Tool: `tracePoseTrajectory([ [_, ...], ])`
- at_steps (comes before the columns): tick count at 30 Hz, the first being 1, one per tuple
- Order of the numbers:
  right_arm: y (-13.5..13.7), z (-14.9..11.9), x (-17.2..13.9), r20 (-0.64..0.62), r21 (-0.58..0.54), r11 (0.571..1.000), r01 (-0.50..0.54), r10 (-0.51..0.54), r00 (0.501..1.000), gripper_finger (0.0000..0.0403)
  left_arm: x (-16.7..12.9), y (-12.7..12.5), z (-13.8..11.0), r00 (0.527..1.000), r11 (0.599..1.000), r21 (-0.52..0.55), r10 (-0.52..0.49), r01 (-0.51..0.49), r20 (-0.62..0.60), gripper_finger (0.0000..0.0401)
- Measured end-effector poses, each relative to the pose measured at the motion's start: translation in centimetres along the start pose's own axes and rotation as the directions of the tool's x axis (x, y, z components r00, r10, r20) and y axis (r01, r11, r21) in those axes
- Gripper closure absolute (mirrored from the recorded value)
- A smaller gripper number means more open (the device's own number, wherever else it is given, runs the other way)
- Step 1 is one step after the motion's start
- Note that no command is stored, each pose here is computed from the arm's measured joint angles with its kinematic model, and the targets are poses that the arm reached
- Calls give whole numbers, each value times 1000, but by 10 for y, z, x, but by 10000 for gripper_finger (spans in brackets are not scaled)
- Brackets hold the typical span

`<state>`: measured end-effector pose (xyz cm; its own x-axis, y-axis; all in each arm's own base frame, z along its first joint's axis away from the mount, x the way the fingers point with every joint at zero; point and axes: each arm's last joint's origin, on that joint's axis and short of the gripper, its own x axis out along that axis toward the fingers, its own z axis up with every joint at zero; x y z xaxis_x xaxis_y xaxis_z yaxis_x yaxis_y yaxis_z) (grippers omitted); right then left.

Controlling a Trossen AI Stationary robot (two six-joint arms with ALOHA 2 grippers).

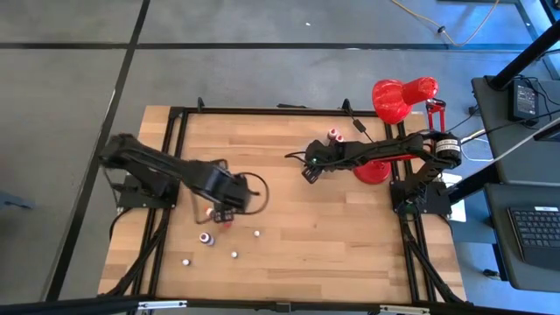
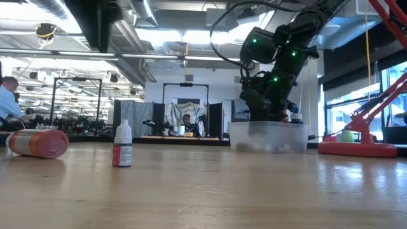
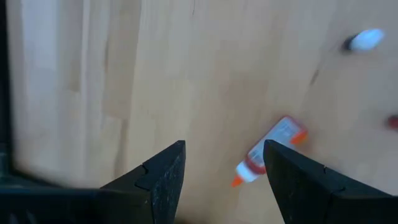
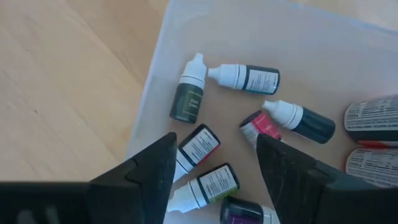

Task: Pick & Place food coloring
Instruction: Put the big orange food coloring bottle in the transparent bin

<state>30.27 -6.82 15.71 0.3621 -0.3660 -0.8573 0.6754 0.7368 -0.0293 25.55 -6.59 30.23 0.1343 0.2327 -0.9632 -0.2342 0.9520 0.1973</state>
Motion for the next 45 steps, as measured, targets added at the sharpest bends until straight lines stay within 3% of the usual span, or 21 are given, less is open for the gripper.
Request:
tracePoseTrajectory([
  [7, 0, 1, 0, 8, 1, 1000, -4, 4, 1000, 176, 5, 25, -55, 959, 965, -170, -155, 199, 238, 189],
  [13, 2, 4, 0, 44, 14, 1000, -22, 21, 999, 176, 44, 32, -95, 972, 962, -160, -205, 223, 117, 189],
  [16, 3, 6, 0, 57, 15, 999, -28, 27, 998, 176, 65, 30, -105, 974, 972, -70, -223, 225, 36, 189],
  [28, 3, 6, 0, 62, 19, 999, -31, 29, 998, 176, 101, 15, -103, 962, 944, 183, -270, 274, -44, 189],
  [36, 3, 6, 0, 63, 43, 999, -33, 30, 998, 176, 123, 4, -97, 963, 925, 274, -235, 263, -130, 189],
  [45, 3, 6, 0, 65, 43, 999, -34, 31, 997, 176, 142, -6, -90, 959, 918, 294, -224, 268, -176, 189],
])
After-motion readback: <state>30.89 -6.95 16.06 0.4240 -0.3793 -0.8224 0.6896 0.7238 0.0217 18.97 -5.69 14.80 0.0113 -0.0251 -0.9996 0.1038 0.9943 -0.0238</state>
